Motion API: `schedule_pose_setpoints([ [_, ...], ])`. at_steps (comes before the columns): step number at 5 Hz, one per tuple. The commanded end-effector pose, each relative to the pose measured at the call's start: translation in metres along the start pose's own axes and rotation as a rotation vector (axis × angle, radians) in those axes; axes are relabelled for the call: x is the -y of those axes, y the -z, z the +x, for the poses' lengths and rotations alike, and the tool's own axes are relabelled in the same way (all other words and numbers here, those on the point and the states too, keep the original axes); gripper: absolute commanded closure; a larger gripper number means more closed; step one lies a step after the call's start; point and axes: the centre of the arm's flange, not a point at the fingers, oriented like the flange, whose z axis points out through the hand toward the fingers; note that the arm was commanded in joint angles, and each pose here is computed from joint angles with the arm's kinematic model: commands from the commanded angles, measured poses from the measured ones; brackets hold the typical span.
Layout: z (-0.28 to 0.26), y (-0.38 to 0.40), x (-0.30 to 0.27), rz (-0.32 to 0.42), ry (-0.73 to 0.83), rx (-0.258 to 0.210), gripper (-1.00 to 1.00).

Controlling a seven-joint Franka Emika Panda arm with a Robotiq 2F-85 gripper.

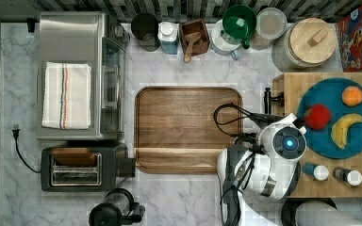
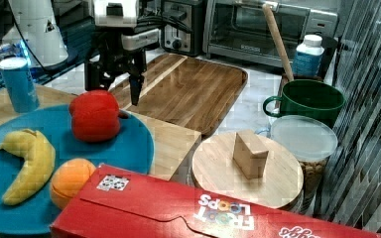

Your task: Open the drawer.

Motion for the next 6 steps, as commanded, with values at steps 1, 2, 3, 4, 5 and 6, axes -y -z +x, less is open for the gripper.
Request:
schedule_pose_setpoints([
  [1,0.028,0.016,0.056,0.026,-0.043,-0.082,-1.00],
  [2,0.039,-0.006,0.084,0.058,-0.032,-0.133,-1.00],
  [3,0.043,-0.016,0.114,0.079,0.000,-0.134,-1.00],
  [4,0.041,-0.020,0.150,0.105,0.033,-0.141,-1.00],
  [5,0.036,-0.009,0.190,0.116,0.030,-0.105,-1.00],
  [6,0.036,-0.006,0.225,0.119,0.014,-0.095,-1.00],
])
